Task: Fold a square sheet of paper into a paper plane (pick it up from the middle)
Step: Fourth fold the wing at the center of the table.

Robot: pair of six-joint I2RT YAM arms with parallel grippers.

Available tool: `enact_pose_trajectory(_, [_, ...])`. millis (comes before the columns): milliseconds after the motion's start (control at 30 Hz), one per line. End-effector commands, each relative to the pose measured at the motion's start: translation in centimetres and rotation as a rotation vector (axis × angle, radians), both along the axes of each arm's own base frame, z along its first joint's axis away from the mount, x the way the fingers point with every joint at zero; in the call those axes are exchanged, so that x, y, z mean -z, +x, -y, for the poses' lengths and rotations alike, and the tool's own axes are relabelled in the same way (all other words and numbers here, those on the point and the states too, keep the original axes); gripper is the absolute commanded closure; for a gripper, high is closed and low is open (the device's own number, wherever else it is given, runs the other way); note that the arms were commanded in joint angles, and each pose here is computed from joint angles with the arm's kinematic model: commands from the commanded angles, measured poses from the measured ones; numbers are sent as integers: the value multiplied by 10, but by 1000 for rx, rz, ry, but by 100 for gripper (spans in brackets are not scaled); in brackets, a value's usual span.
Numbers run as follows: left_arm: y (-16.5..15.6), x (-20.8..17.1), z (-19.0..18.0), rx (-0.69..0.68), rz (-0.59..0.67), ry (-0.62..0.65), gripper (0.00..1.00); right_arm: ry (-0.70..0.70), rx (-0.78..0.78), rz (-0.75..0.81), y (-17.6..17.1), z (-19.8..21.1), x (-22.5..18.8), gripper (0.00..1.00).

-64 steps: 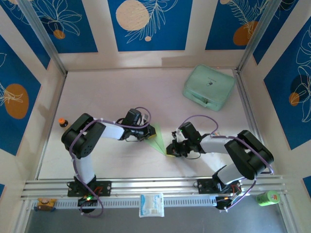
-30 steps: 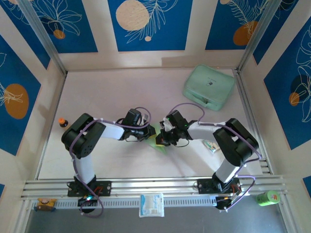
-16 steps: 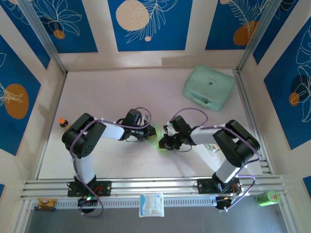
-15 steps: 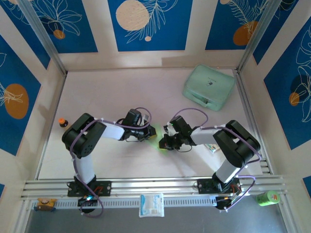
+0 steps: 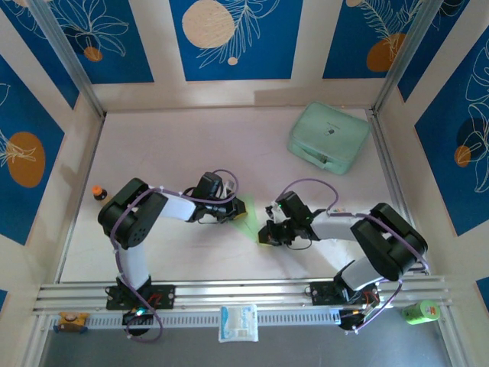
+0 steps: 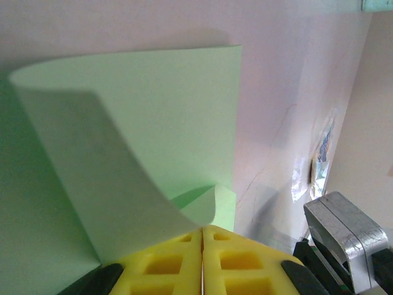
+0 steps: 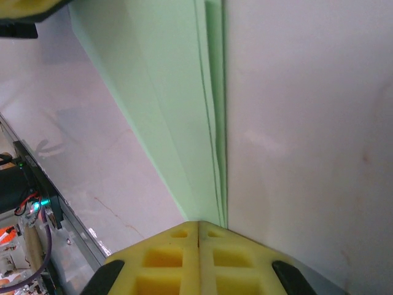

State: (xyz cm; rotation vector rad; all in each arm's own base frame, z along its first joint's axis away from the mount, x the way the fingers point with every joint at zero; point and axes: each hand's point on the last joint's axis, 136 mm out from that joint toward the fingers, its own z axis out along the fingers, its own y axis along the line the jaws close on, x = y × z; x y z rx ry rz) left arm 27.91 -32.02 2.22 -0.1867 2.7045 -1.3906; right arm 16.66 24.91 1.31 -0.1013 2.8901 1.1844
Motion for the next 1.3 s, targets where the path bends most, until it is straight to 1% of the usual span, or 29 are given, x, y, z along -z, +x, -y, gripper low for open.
enact_pose_trajectory(0, [-19,44,-22,-28,-108,128,90,-93,24,-127,-34,25,21,96])
enact_pose_trajectory(167, [-20,46,-22,-30,-111,123,90,-88,40,-95,-36,31,16,96])
enact_pose_trajectory(300, [-21,45,-22,-32,-111,117,90,-70,39,-52,-29,27,0,96])
enact_pose_trajectory(500, [-22,42,-24,-35,-104,117,90,20,13,57,0,6,-46,96])
enact_pose_trajectory(667, [-21,42,-22,-36,-103,114,90,52,-7,62,32,-18,-53,96])
enact_pose_trajectory(833, [-21,41,-21,-34,-102,112,90,23,-4,55,53,-34,-44,96])
enact_pose_trajectory(933, [-21,41,-21,-34,-103,111,90,12,1,42,58,-38,-36,96])
enact_pose_trajectory(1100, [-21,42,-21,-31,-105,116,90,-15,-9,-1,52,-38,-17,96])
enact_pose_trajectory(1267, [-20,41,-21,-30,-104,117,90,-117,36,-71,40,-15,14,96])
